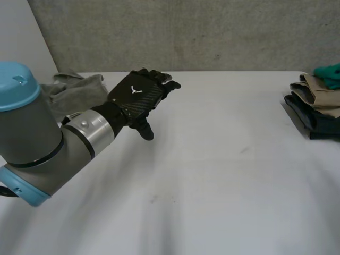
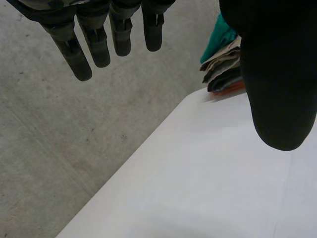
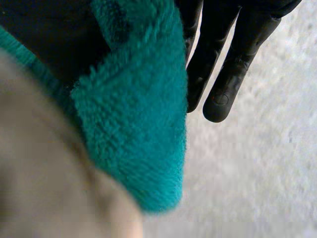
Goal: Fold the laundry.
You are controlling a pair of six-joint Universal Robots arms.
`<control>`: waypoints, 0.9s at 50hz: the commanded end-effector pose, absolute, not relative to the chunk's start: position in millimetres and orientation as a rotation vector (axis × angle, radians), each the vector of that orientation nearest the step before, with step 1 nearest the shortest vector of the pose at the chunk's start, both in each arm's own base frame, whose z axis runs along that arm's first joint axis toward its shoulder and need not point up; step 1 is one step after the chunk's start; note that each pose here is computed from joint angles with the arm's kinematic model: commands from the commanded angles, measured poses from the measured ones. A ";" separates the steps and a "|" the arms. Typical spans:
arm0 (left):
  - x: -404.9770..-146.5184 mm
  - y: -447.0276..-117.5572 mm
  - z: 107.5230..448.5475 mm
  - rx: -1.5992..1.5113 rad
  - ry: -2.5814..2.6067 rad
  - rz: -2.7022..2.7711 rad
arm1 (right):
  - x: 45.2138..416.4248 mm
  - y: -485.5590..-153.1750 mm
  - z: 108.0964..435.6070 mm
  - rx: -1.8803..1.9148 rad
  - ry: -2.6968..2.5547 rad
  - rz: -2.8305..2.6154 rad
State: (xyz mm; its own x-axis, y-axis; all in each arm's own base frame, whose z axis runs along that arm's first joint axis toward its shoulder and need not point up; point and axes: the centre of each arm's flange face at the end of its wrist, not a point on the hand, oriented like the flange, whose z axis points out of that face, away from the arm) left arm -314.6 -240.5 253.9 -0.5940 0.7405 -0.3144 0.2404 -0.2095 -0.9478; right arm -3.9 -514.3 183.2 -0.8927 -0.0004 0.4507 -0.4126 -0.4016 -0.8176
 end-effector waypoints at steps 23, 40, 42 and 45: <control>-325.5 -226.8 261.6 -1.174 -1.624 1.863 | 23.6 -508.2 271.4 0.605 -1.312 2.528; -324.7 -223.5 255.2 -1.177 -1.645 1.836 | 8.2 -513.1 203.6 0.553 -1.442 2.706; -323.9 -223.3 253.4 -1.177 -1.652 1.831 | -6.3 -512.4 185.7 0.563 -1.486 2.658; -323.3 -222.9 250.5 -1.180 -1.657 1.822 | -16.9 -506.8 159.9 0.622 -1.541 2.580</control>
State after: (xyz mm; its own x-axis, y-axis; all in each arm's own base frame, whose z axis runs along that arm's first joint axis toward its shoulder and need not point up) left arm -324.4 -223.5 255.4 -0.5617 0.7647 -0.3158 0.2294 -0.2228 -0.9475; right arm 11.5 -512.7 209.5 -0.9343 -0.1411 0.3273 -0.1891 -0.5822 -0.7908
